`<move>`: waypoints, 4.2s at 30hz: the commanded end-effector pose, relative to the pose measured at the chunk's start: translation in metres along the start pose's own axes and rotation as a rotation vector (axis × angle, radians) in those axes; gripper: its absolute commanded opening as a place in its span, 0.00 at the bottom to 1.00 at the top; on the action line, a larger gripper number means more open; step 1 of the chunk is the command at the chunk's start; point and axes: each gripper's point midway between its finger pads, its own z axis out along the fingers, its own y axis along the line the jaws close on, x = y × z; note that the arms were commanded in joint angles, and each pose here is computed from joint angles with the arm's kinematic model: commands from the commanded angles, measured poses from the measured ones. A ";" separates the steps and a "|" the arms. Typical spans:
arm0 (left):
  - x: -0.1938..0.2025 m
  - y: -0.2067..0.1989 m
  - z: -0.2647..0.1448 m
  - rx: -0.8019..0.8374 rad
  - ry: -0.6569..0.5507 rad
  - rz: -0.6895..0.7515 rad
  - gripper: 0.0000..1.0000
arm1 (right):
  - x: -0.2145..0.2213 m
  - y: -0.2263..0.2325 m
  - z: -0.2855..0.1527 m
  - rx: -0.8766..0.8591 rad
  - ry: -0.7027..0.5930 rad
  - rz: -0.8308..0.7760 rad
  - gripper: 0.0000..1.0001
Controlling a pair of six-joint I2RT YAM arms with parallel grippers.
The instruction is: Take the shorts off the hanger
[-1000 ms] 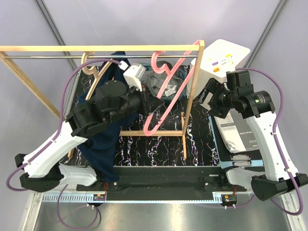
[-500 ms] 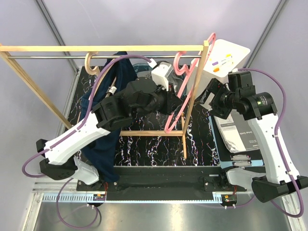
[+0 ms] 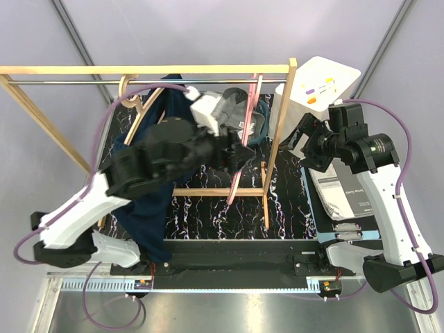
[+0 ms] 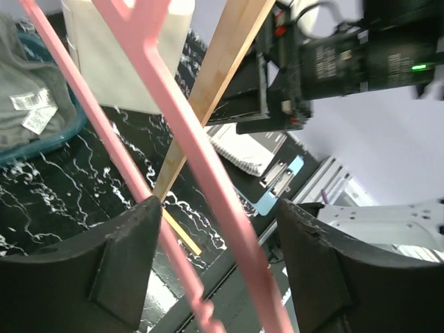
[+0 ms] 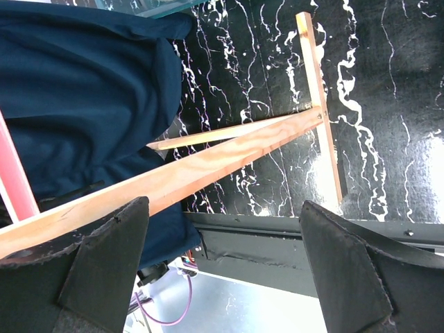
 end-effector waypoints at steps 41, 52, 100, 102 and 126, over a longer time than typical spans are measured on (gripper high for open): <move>-0.056 0.174 -0.171 -0.670 -0.046 0.081 0.64 | 0.012 0.006 0.009 -0.079 0.051 -0.026 0.97; -0.038 0.178 -0.150 -0.604 -0.050 0.001 0.29 | 0.008 0.009 0.012 -0.080 0.058 -0.057 0.97; -0.104 0.053 -0.164 0.269 -0.585 -0.556 0.00 | 0.011 0.008 0.008 -0.087 0.067 -0.114 0.97; -0.105 0.052 -0.170 0.254 -0.602 -0.532 0.00 | 0.011 0.008 0.007 -0.089 0.067 -0.114 0.98; 0.010 0.103 -0.158 -0.071 -0.320 -0.499 0.00 | 0.025 -0.005 0.031 -0.065 0.131 -0.049 0.98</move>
